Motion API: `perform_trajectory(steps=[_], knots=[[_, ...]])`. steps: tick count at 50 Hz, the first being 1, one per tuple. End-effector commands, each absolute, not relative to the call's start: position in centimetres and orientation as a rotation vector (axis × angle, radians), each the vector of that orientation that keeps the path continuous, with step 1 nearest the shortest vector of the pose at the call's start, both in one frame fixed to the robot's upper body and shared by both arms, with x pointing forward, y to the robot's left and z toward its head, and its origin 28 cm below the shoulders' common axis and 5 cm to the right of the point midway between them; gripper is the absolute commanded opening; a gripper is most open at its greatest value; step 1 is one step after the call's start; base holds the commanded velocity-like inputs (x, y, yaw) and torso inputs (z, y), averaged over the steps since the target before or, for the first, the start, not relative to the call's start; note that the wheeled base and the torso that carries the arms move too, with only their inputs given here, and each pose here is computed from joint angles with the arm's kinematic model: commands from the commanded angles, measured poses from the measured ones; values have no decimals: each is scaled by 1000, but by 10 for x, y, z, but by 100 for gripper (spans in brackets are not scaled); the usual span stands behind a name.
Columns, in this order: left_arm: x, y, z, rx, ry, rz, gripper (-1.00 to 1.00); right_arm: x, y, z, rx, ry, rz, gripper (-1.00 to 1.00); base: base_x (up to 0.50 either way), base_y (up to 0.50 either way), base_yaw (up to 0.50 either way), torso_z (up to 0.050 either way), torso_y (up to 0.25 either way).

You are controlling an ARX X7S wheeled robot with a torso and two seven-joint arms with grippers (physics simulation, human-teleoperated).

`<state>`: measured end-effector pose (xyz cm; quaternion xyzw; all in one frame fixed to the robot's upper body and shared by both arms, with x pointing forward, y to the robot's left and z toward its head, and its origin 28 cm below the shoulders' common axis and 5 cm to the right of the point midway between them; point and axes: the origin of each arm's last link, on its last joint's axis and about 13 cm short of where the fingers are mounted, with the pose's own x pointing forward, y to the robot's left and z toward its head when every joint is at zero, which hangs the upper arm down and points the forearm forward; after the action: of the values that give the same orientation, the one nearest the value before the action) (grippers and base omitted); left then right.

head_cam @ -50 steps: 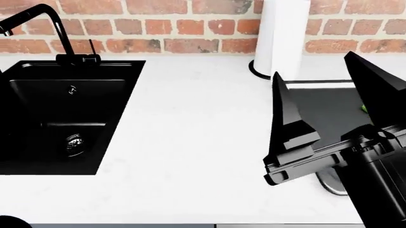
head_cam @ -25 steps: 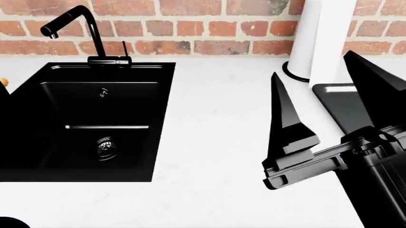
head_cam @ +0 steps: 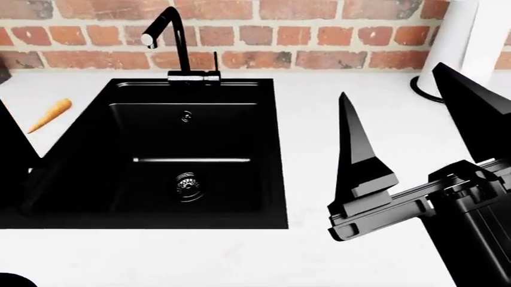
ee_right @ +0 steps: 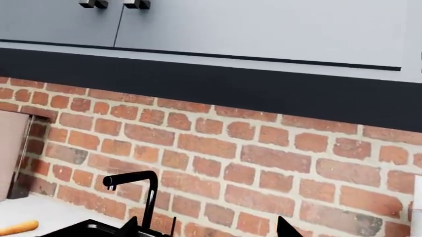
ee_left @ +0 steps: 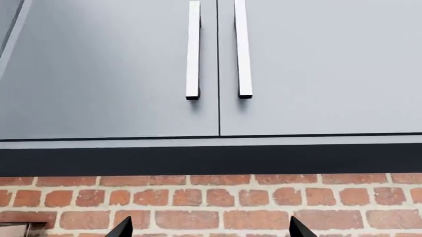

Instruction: Place the two vegetables and bowl onto the tray for setting up a vegetable dip station.

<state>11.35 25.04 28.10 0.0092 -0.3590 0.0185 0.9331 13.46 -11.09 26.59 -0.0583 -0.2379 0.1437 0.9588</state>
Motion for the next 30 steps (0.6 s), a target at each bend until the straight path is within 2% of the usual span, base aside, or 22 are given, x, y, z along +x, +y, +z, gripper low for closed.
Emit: perform_trajectory(steps=[1,30], knots=[[114,250,281,22,-734,37,100,135,-111,266,-119,-479,291,100,-1,500,0,0,0],[113,249,281,29,-739,35,100,136,-111,265,-118,-472,295,100,-1,500,0,0,0]])
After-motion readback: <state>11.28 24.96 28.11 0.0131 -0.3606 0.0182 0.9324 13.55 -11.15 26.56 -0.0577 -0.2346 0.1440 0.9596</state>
